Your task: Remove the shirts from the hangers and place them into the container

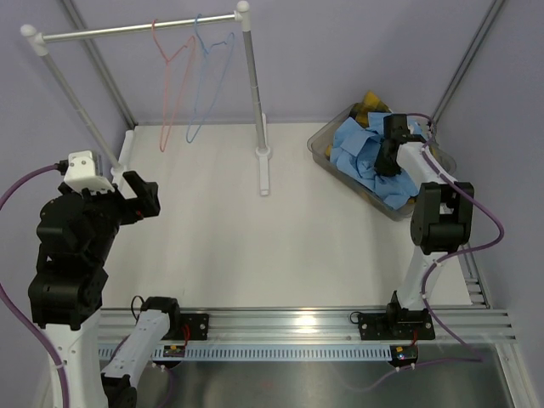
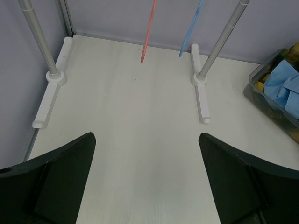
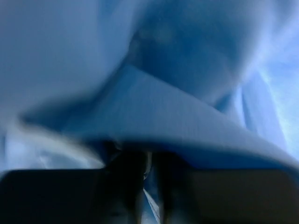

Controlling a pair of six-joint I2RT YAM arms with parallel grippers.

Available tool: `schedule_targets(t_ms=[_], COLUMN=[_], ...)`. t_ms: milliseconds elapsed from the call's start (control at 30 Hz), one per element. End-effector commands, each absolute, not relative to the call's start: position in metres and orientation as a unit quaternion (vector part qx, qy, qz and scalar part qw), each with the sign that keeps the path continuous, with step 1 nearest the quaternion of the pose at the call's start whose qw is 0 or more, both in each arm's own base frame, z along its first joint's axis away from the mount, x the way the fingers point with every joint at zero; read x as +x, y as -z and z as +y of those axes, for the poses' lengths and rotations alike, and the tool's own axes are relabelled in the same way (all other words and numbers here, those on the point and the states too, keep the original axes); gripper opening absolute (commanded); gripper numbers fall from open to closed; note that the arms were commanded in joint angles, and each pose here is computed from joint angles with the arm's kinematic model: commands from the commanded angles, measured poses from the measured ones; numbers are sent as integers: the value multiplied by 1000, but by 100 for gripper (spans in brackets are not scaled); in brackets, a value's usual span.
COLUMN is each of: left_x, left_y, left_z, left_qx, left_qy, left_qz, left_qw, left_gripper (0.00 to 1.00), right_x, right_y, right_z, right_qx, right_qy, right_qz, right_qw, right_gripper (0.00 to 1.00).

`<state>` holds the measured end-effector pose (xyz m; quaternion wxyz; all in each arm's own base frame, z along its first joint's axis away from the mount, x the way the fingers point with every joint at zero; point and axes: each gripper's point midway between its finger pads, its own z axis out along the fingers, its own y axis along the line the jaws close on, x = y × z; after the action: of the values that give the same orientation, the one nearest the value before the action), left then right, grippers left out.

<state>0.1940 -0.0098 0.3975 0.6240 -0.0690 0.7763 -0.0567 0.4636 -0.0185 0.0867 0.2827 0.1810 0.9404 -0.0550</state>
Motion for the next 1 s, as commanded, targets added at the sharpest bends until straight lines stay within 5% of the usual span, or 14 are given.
schedule_targets(t_ms=[0,133,267,633,967], left_x=[190,190,191,187,193], left_y=[-416,-422,-427,-440,-432], left_z=[-8,-9,-7,0,3], left_qx=[-73,-77,-87,-100,-94], left_qy=[58,63,63,54,35], left_qz=[753,749,745,732,744], left_qw=[651,655,658,671,661], left_gripper=[99,99,99,99,99], right_x=[463,451,417,265,188], right_y=[-184,-275,-365,-545,-559], right_z=[-8,-1,-3,-26,-26], right_qx=[174,149,138,138,110], right_qy=[2,-28,-35,-11,0], right_qz=[909,872,828,636,565], right_qw=[378,464,542,759,818], right_gripper=[31,69,86,100,100])
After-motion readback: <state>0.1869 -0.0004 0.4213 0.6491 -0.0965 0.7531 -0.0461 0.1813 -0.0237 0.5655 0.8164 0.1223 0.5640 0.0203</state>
